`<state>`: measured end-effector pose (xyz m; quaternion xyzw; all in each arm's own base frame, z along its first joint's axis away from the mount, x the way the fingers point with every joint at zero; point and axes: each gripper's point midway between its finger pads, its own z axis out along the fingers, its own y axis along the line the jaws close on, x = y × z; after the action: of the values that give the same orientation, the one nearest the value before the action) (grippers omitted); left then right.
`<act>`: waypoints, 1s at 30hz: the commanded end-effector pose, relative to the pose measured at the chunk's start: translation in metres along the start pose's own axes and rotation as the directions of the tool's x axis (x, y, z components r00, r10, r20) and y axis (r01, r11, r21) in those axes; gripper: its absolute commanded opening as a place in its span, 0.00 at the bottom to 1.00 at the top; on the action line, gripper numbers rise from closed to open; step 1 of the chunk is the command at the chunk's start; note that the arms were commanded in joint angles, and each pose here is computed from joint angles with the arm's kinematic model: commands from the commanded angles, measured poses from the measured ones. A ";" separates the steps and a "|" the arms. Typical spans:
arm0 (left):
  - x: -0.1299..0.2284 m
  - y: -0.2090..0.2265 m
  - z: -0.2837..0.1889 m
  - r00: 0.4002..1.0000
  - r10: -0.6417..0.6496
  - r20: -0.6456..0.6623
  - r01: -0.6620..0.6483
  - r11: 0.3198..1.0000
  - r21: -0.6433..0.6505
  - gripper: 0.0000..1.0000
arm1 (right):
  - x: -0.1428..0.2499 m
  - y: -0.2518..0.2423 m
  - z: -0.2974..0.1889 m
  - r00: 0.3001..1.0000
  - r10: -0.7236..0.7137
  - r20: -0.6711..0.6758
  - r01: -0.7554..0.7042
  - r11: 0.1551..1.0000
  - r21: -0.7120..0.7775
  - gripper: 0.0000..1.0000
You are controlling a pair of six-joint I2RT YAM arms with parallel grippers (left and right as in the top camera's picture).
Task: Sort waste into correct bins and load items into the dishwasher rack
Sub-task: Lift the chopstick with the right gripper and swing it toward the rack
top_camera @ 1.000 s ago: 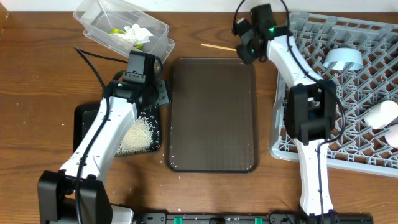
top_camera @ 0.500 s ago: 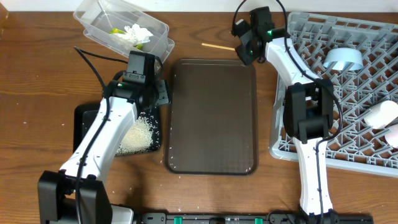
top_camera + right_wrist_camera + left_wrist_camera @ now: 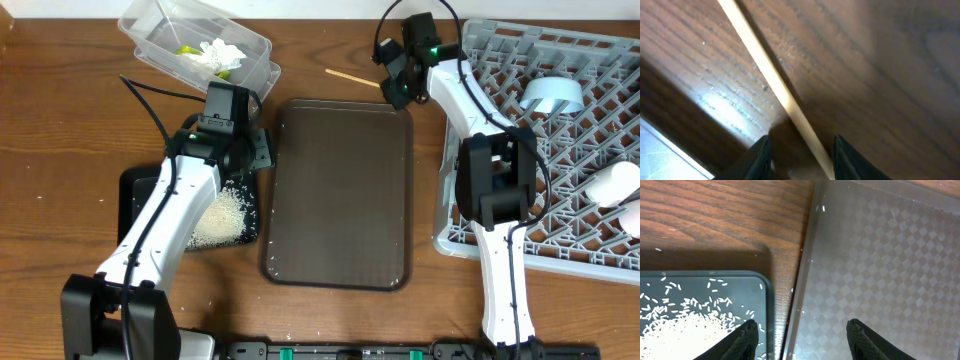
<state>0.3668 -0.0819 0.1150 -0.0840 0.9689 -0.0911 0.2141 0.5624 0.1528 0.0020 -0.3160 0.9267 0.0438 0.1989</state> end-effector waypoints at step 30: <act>-0.005 -0.004 -0.004 1.000 0.004 0.008 -0.004 1.000 0.012 0.60 | 0.033 -0.026 0.010 0.983 0.153 -0.100 -0.142 0.984 0.105 0.01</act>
<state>0.3663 -0.0818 0.1147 -0.0841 0.9692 -0.0908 0.2130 0.5618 0.1408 0.0015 -0.2786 0.9418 0.0168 0.1871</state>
